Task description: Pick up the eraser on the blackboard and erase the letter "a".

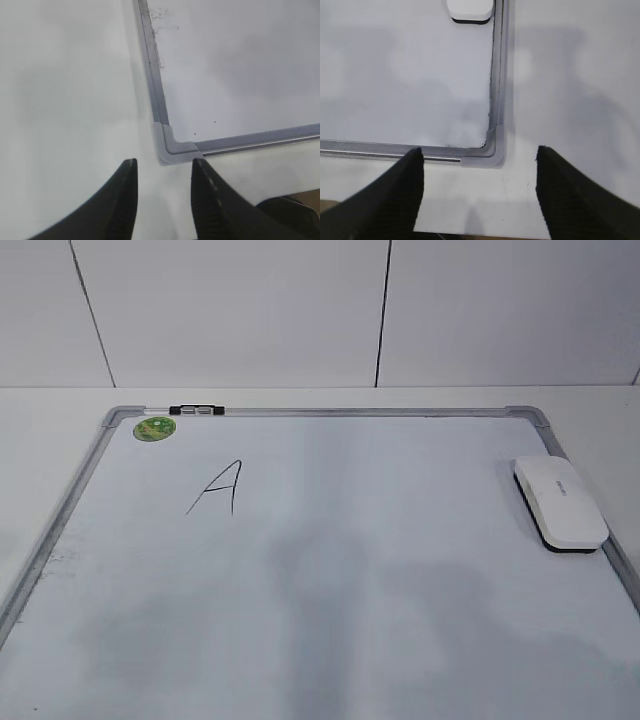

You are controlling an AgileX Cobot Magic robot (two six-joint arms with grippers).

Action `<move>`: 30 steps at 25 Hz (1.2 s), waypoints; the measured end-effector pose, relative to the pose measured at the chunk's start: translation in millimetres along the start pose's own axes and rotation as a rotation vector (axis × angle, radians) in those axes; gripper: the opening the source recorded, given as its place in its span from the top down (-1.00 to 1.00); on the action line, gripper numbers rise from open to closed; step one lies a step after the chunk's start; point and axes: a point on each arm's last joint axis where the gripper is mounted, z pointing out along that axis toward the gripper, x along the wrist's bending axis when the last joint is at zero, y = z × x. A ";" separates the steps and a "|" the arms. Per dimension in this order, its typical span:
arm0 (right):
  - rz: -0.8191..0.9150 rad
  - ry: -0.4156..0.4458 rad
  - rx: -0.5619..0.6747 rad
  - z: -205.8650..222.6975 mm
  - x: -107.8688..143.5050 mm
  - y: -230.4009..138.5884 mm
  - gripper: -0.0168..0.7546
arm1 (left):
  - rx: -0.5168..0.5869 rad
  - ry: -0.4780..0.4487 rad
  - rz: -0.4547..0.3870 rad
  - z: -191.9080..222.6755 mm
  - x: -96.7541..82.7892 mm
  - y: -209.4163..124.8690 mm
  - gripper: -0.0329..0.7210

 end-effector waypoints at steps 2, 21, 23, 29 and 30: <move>0.000 -0.002 -0.033 -4.0 0.3 -2.9 -0.49 | -0.051 0.016 -0.010 -6.4 0.0 -4.0 0.20; -0.003 -0.018 -0.247 -27.0 2.2 -24.5 -0.49 | -0.364 0.070 -0.004 -41.2 -7.2 -38.3 0.26; -0.003 -0.018 -0.247 -27.0 2.2 -24.5 -0.49 | -0.364 0.070 -0.004 -41.2 -7.2 -38.3 0.26; -0.003 -0.018 -0.247 -27.0 2.2 -24.5 -0.49 | -0.364 0.070 -0.004 -41.2 -7.2 -38.3 0.26; -0.003 -0.018 -0.247 -27.0 2.2 -24.5 -0.49 | -0.364 0.070 -0.004 -41.2 -7.2 -38.3 0.26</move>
